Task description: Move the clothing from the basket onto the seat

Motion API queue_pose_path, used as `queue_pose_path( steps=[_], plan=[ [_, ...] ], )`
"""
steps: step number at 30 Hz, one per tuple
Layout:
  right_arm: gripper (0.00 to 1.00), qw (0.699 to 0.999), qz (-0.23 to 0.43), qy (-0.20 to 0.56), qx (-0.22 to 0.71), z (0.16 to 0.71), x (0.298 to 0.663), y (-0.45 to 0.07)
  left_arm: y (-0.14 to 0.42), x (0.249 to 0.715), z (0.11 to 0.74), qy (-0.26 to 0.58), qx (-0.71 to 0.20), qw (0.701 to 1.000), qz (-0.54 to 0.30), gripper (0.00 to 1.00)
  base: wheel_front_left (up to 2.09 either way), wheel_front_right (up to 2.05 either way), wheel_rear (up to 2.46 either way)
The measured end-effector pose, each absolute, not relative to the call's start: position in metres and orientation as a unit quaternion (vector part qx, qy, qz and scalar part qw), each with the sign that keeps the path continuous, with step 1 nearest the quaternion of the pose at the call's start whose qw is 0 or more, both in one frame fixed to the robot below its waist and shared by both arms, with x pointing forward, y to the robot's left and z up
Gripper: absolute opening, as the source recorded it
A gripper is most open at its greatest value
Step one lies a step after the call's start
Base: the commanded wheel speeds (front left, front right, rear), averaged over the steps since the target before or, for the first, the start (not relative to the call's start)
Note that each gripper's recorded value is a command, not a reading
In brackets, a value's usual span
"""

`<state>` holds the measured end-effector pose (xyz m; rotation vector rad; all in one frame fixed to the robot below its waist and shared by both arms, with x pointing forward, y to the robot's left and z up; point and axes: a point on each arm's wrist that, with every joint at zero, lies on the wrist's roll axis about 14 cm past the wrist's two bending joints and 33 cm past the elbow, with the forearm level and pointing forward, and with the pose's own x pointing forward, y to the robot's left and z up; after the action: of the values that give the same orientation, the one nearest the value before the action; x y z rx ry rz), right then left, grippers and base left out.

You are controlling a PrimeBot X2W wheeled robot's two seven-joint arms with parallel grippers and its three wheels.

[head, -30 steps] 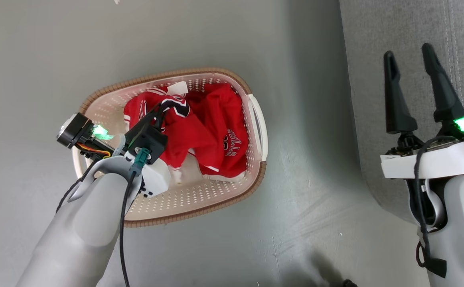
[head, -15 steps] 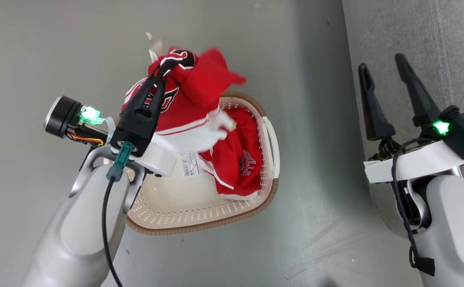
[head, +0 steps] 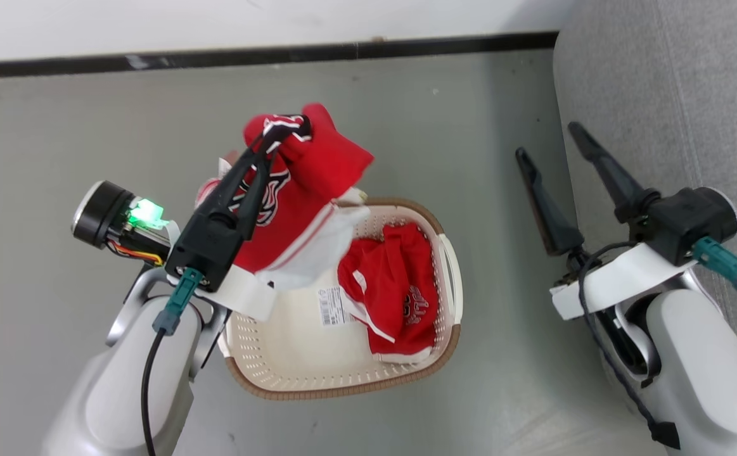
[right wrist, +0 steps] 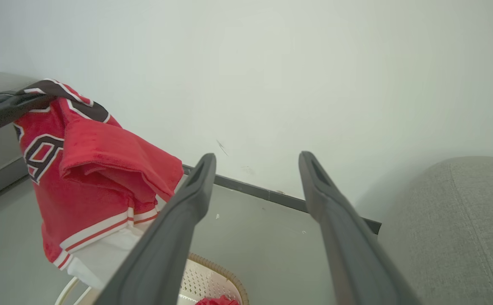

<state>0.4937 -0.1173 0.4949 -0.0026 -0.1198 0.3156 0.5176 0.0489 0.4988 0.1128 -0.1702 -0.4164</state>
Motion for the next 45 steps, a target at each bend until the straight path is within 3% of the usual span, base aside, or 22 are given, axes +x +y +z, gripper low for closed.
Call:
queue_pose_path(
  steps=[23, 45],
  plan=[
    [1.0, 0.955, 0.28, -0.087, -0.036, 0.534, 0.418, -0.044, 0.031, 0.433, 0.601, -0.189, 0.066, 0.941, -0.273, 0.0, 0.0, 0.0, 0.0],
    [1.0, 0.901, 0.394, -0.123, -0.134, 0.547, 0.355, 0.017, 0.01, 0.368, 0.644, -0.212, 0.072, 0.923, -0.312, 0.0, 0.0, 0.0, 0.0]
  ],
)
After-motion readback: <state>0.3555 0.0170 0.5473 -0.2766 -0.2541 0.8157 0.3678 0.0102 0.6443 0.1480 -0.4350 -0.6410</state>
